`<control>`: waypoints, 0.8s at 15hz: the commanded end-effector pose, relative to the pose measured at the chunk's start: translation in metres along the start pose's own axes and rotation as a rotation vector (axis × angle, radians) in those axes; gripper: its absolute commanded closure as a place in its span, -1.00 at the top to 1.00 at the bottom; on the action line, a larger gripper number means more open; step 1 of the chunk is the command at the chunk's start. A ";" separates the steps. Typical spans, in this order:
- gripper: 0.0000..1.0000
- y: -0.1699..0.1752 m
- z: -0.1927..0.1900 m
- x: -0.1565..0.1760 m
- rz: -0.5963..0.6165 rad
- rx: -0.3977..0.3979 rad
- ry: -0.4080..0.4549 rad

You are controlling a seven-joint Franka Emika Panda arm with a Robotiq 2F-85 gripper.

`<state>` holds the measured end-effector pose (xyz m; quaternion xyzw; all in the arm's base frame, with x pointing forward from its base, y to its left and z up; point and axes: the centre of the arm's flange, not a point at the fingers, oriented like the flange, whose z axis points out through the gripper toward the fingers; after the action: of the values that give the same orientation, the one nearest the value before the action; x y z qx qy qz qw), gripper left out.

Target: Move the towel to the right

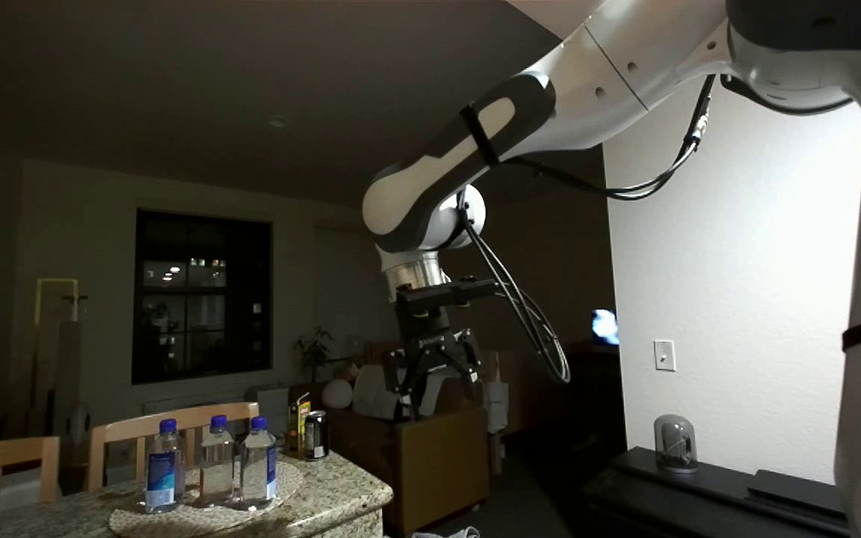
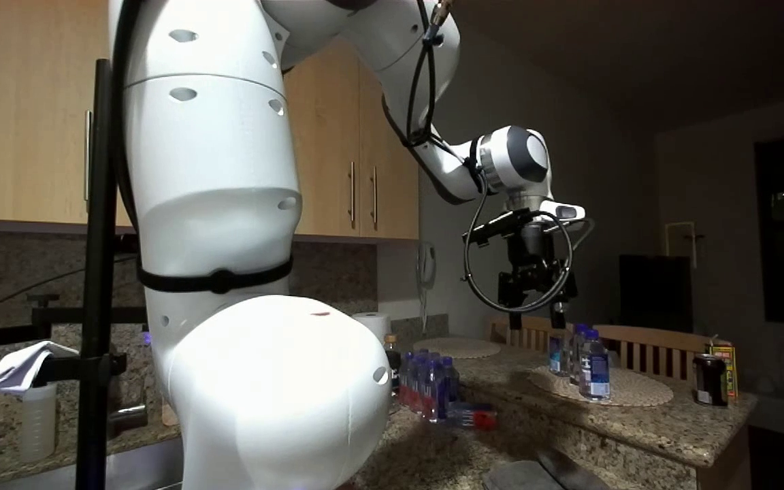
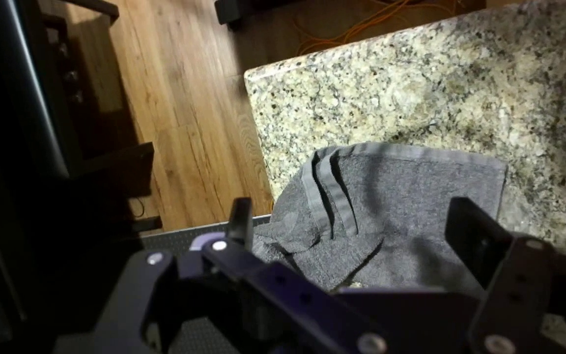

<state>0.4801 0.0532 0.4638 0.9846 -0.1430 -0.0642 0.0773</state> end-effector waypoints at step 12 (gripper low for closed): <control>1.00 -0.023 0.003 -0.012 -0.090 0.273 0.205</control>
<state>0.4873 0.0748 0.4602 0.9913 -0.1239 0.0397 -0.0216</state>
